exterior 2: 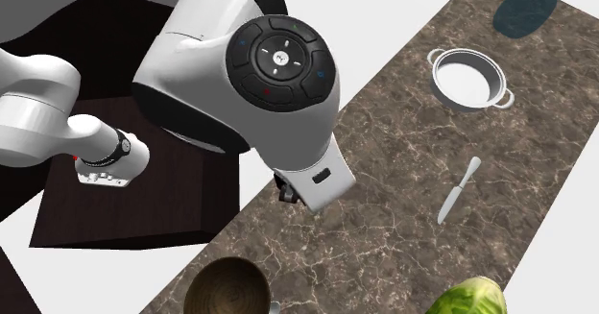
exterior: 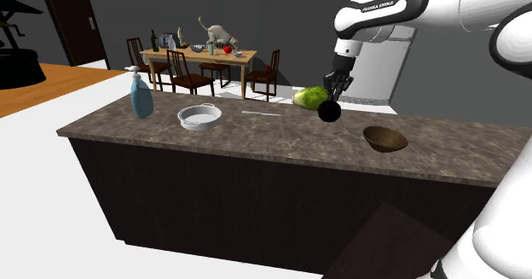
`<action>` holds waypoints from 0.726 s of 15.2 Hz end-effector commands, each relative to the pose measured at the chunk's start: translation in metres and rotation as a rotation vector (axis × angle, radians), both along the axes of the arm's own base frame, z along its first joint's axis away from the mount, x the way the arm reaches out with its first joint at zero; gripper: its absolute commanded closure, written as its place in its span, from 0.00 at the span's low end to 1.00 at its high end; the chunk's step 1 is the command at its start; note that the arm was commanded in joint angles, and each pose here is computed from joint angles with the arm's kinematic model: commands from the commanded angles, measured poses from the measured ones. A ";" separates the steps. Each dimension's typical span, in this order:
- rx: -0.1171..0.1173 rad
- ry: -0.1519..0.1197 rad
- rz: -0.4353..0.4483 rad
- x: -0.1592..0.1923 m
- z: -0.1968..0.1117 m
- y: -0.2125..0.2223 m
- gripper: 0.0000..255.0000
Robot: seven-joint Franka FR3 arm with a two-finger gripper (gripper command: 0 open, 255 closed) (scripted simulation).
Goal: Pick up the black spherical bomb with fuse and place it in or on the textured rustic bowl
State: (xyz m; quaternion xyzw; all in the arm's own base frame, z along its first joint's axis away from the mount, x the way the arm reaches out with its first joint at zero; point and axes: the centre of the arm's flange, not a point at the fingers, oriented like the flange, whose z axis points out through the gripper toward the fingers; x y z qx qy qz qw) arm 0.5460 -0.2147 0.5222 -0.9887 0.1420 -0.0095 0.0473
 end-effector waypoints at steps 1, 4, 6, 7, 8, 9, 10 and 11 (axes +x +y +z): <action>0.000 0.000 0.000 -0.013 0.004 -0.016 1.00; 0.000 0.000 0.000 -0.038 0.009 -0.047 1.00; 0.000 0.000 0.000 -0.054 0.012 -0.067 1.00; 0.000 0.000 0.000 -0.062 0.014 -0.078 1.00; 0.000 0.000 0.000 -0.070 0.016 -0.088 1.00; 0.000 0.000 0.000 -0.079 0.017 -0.098 1.00; 0.000 0.000 0.000 -0.087 0.019 -0.108 1.00; 0.000 0.000 0.000 -0.095 0.020 -0.118 1.00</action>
